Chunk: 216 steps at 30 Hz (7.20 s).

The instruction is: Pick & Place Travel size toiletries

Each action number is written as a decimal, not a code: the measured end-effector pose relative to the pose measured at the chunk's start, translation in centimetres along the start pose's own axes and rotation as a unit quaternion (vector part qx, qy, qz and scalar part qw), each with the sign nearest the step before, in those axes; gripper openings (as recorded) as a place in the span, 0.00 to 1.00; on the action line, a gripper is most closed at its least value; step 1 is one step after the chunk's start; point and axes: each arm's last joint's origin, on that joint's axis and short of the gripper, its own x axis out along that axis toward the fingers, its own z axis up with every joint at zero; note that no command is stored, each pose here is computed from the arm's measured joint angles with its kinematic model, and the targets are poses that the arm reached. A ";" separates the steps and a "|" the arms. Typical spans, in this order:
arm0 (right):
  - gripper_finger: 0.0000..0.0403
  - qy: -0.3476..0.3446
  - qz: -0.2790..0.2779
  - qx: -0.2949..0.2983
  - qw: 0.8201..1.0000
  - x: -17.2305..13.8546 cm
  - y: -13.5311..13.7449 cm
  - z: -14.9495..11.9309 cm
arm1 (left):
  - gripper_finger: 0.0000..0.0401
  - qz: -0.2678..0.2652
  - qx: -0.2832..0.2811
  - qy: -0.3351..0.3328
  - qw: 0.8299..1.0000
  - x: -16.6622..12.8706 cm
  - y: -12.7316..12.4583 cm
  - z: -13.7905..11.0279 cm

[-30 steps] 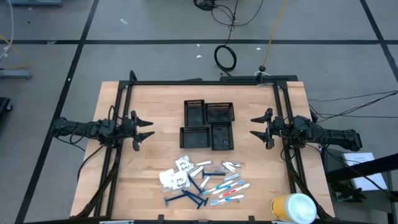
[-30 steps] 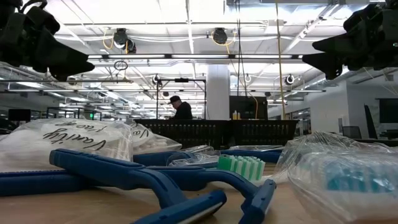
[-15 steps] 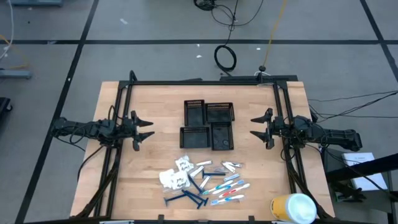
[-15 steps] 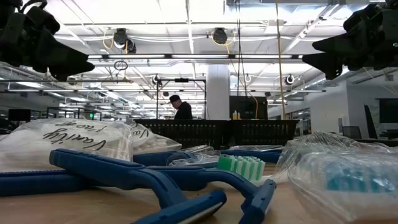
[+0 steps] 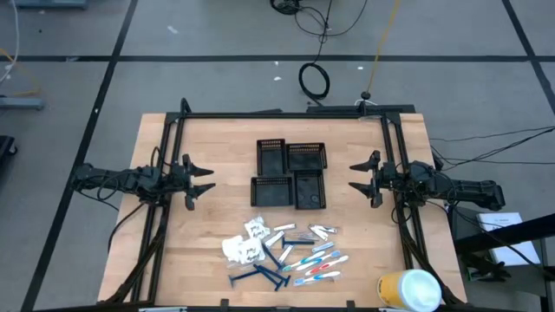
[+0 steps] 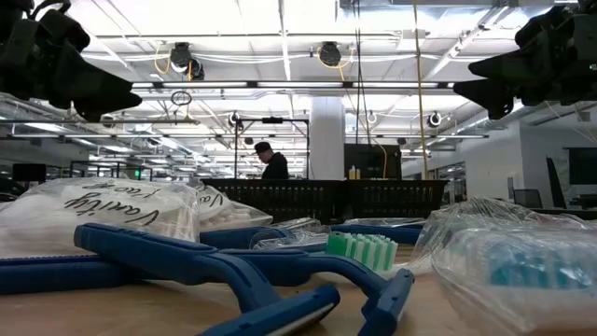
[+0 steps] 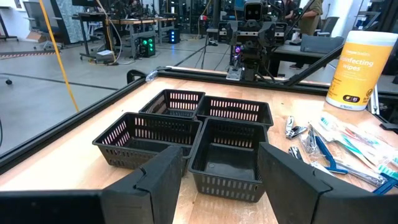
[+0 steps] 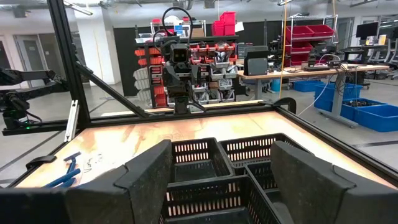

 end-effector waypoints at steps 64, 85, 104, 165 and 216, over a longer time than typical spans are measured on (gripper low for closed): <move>0.61 0.423 0.013 0.020 0.906 7.3 11.7 -7.1 | 0.52 0.000 -0.001 -0.001 1.000 0.0 0.0 0.0; 0.36 0.448 0.008 -0.024 0.894 7.2 12.5 -9.7 | 0.52 0.000 -0.001 -0.002 1.000 0.0 0.0 0.0; 0.13 0.429 0.010 -0.032 0.903 7.0 12.2 -8.4 | 0.52 0.000 -0.001 -0.003 1.000 0.0 0.0 0.0; 0.12 0.130 -0.052 -0.078 0.987 12.8 3.8 0.7 | 0.52 0.083 -0.039 -0.102 0.991 1.1 0.2 0.7; 0.43 0.200 -0.130 -0.055 0.969 14.7 -4.0 0.8 | 0.52 0.124 -0.020 -0.058 0.990 2.6 0.8 1.1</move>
